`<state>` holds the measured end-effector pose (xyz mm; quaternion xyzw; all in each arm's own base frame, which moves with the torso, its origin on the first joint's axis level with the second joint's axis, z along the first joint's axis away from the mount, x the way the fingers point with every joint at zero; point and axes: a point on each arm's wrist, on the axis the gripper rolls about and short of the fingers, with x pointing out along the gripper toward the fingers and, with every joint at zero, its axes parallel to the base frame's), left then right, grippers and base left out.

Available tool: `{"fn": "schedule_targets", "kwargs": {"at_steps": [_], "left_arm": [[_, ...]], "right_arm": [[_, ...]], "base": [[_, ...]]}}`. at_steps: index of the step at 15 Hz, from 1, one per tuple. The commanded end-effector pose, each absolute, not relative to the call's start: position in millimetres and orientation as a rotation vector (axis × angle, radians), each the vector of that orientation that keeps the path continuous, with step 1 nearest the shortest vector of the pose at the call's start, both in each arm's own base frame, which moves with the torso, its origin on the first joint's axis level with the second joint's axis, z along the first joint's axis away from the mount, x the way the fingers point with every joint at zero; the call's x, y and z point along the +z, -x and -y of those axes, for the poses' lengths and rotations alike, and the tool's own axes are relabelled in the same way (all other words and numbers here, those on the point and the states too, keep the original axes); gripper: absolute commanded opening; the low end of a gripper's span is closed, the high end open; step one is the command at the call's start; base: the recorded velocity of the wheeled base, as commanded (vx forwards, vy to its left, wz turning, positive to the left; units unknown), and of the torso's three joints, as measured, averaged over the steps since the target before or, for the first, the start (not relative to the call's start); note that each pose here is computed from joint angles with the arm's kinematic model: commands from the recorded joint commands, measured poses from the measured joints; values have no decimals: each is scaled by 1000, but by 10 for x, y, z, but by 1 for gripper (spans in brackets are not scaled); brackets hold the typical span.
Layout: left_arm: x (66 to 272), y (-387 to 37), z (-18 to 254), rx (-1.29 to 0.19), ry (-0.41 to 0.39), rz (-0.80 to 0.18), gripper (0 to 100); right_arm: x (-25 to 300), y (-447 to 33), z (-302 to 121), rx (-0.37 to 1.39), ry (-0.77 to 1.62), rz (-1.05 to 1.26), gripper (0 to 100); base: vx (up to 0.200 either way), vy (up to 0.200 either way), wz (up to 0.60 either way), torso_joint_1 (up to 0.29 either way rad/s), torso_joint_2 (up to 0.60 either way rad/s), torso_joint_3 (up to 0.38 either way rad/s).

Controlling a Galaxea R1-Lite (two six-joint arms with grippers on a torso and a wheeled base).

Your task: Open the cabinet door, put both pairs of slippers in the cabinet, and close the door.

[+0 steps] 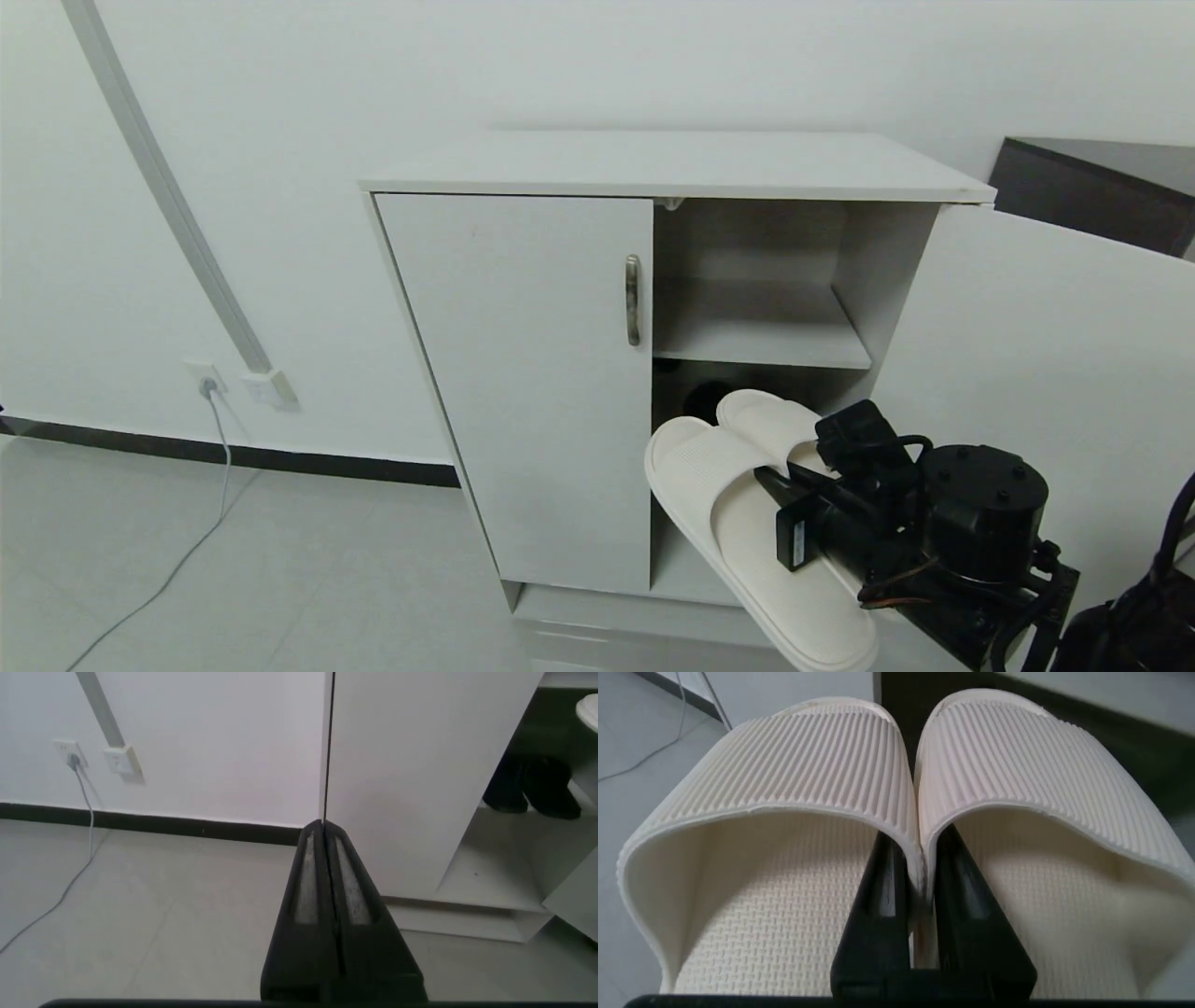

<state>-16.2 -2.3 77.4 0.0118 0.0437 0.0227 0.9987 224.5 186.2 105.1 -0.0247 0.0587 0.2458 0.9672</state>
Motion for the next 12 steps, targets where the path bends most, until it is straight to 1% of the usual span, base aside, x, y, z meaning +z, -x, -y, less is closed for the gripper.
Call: {"fn": "schedule_targets", "kwargs": {"at_steps": [1, 5, 7, 10, 12], "left_arm": [[773, 161, 23, 48, -24, -90, 0], [773, 161, 23, 46, -23, -89, 0], [773, 161, 23, 45, -24, -89, 0], [773, 161, 23, 45, -24, -89, 0], [773, 161, 23, 46, -23, -89, 0]], "right_arm": [[1039, -2243, -1861, 497, 52, -123, 0], [1036, -2227, -1877, 505, 55, -124, 0], [1030, -2220, -1876, 507, 67, -124, 0], [1011, -2187, -1879, 521, 79, -131, 0], [984, -2144, -1863, 578, 79, -132, 0]], "base": [[0, 0, 0, -71, 452, 383], [0, 0, 0, -25, 400, 375], [0, 0, 0, 2, 139, 132], [0, 0, 0, 1, 19, 15], [0, 0, -600, 0, 5, 12]]}}
